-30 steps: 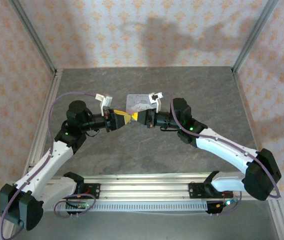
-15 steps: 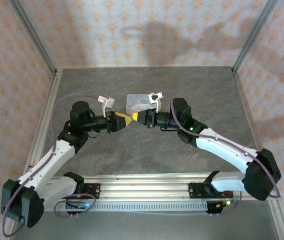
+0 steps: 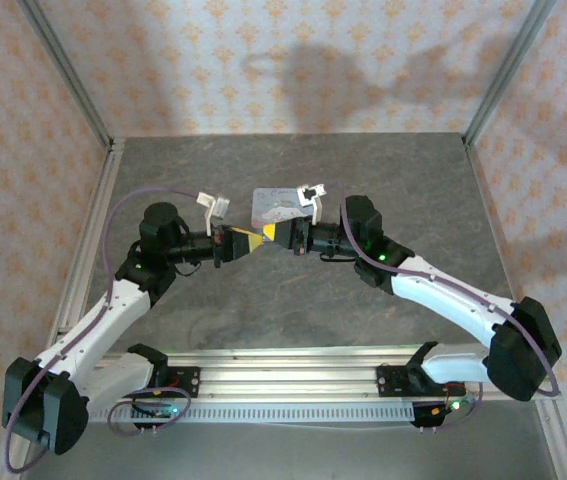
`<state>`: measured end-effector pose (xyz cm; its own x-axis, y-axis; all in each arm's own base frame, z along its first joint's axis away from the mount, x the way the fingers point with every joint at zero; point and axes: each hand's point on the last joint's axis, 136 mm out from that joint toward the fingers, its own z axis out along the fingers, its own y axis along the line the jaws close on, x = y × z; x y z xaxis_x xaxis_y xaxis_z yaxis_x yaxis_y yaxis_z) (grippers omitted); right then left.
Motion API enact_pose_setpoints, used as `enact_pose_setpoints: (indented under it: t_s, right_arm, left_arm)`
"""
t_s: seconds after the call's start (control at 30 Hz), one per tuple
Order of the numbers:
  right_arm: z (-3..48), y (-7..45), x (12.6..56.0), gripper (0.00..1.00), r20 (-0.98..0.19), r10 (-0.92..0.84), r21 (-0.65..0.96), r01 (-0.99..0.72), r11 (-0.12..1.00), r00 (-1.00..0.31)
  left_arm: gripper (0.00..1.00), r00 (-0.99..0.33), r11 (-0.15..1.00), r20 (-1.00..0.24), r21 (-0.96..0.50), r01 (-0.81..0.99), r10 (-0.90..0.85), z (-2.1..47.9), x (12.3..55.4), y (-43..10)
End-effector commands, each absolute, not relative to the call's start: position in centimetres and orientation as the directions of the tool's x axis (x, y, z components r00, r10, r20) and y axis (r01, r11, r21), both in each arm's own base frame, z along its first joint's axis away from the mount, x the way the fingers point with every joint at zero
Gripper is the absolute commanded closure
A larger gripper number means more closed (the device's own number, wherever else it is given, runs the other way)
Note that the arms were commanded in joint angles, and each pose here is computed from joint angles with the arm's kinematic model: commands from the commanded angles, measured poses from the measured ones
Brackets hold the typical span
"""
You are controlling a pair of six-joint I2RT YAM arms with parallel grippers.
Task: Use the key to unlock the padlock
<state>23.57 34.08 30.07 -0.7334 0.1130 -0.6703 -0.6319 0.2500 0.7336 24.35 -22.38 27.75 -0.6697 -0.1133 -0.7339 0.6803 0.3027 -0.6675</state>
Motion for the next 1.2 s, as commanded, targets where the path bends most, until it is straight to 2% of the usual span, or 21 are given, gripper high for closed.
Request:
enact_pose_setpoints:
  t_s: [0.0,0.43,0.57,0.77,0.97,1.17]
  right_arm:
    - [32.8,34.0,23.3,1.00,-0.712,0.157,0.701,-0.682,0.210,-0.684]
    - [31.7,33.4,24.1,1.00,-0.695,0.192,0.717,-0.646,0.262,-0.693]
    - [31.8,33.3,24.3,1.00,-0.689,0.212,0.723,-0.640,0.259,-0.693]
    - [31.8,33.5,24.3,1.00,-0.684,0.215,0.729,-0.639,0.247,-0.697]
    - [31.8,33.8,24.2,1.00,-0.679,0.206,0.733,-0.640,0.228,-0.704]
    - [31.6,34.1,23.8,1.00,-0.673,0.188,0.739,-0.641,0.207,-0.715]
  left_arm:
    - [1.00,-0.653,0.291,-0.750,-0.650,0.702,-0.103,28.0,23.8,-22.4]
    - [1.00,-0.662,0.340,-0.738,-0.660,0.670,-0.128,27.7,24.5,-22.1]
    - [0.83,-0.662,0.337,-0.738,-0.661,0.671,-0.129,27.6,24.5,-22.1]
    - [0.81,-0.657,0.328,-0.743,-0.656,0.680,-0.123,27.8,24.2,-22.1]
    - [0.68,-0.653,0.319,-0.747,-0.653,0.687,-0.124,28.0,24.1,-22.2]
    - [0.67,-0.641,0.308,-0.753,-0.651,0.694,-0.149,28.8,24.4,-22.2]
